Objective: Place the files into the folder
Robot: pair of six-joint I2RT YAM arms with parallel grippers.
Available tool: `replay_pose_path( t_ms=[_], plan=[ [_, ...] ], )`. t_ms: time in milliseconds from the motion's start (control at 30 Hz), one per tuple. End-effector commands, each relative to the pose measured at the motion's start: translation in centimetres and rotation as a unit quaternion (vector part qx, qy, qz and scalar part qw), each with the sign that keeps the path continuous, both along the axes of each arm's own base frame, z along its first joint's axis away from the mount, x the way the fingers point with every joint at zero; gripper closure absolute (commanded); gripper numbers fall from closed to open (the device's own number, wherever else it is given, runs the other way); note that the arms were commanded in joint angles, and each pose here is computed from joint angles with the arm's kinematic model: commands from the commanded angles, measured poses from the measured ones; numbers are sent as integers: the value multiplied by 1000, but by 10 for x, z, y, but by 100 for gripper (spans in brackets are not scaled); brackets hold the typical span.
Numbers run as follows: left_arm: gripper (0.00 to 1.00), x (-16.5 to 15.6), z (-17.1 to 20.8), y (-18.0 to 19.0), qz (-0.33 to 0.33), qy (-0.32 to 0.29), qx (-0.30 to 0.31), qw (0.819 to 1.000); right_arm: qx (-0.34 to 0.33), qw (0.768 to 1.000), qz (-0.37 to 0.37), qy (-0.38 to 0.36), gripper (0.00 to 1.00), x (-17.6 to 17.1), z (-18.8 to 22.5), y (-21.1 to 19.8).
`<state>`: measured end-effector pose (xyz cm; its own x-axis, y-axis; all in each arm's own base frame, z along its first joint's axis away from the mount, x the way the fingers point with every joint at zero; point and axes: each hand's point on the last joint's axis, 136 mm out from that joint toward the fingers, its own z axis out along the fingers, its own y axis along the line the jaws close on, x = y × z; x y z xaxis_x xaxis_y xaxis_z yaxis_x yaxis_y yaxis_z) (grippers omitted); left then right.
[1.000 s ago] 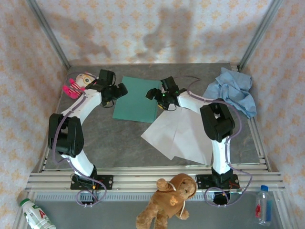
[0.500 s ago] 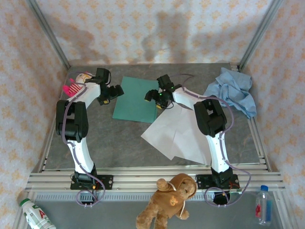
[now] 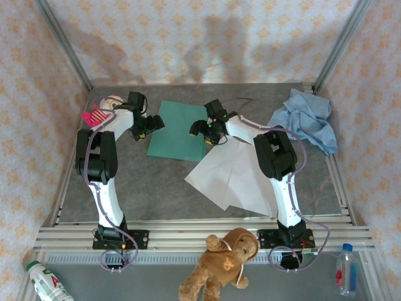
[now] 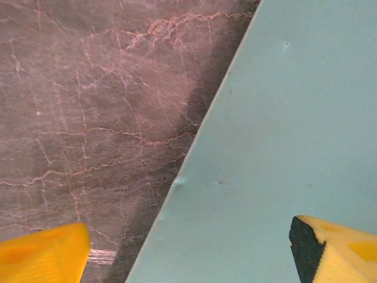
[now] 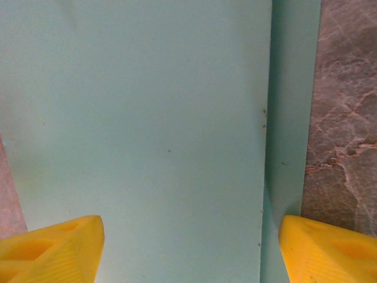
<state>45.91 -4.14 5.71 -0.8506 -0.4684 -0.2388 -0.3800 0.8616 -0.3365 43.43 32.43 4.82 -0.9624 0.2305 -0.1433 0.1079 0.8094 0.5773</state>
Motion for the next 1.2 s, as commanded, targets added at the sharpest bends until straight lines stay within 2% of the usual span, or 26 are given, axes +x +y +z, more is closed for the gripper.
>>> replay_pose_path(
  t_ms=[0,633,1167],
  plan=[
    [13,-4,-9,-10,-12,14,-14,1000,3,1000,16,-10,22,4,0,8],
    [19,-13,-20,-19,-14,23,-30,999,30,998,52,-11,22,3,0,29],
    [20,-15,-18,-21,-10,25,-37,999,108,990,80,-45,21,5,58,52]
  ],
)
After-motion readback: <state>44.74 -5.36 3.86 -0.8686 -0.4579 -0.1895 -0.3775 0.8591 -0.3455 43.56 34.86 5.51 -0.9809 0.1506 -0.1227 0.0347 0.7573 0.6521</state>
